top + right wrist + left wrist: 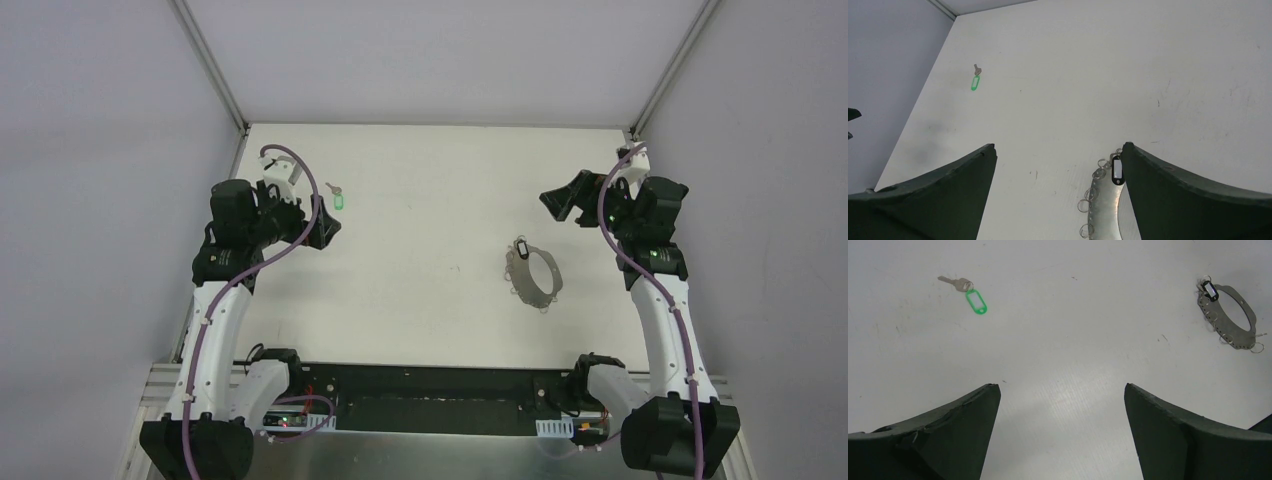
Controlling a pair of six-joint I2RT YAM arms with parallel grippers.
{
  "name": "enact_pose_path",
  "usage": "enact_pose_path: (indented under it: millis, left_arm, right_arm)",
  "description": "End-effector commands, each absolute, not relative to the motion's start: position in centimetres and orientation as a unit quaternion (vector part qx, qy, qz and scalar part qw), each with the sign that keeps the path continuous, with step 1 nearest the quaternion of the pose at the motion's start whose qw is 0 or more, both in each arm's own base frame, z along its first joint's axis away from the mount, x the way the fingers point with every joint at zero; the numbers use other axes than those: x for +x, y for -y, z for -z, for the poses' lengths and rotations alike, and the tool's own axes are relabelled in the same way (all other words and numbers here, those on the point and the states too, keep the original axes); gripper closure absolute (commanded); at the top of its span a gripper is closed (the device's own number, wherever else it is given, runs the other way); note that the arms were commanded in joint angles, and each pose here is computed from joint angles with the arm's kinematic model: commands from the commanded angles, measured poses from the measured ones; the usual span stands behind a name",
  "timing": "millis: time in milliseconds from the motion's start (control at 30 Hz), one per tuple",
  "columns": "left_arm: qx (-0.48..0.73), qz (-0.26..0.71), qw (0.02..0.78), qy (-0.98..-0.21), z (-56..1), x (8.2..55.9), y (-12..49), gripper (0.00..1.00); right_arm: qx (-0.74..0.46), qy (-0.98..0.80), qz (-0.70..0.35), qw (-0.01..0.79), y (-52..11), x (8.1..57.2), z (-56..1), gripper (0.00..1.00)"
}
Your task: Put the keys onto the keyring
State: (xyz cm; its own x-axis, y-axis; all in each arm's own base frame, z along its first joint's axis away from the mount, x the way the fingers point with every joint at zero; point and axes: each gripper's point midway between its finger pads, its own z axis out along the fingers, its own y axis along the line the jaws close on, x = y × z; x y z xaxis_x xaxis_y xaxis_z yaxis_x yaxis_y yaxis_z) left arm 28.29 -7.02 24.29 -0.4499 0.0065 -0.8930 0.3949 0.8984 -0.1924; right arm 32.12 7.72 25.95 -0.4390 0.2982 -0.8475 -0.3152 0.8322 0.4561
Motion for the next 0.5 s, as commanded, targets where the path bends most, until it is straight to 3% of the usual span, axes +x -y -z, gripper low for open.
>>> enact_pose_path:
  millis: [0,367,433,467]
  left_arm:
    - [0.120,0.185,0.522,-0.824,-24.7,28.4,6.7,0.01]
    - [0.132,0.193,0.503,-0.832,-23.3,27.9,7.1,0.01]
    - [0.136,0.190,0.499,-0.834,-23.0,27.7,7.1,0.00]
    - [0.139,0.190,0.498,-0.835,-22.9,27.7,7.1,0.00]
  right_arm:
    - [-0.027,-0.789,-0.292,0.539,-8.0,31.8,-26.7,0.02]
    - [-0.117,-0.806,-0.284,0.507,-8.9,29.8,-24.2,0.02]
    - [-0.140,-0.813,-0.241,0.511,-8.6,28.7,-24.1,0.02]
    - [-0.150,-0.840,-0.217,0.473,-8.2,29.0,-21.3,0.02]
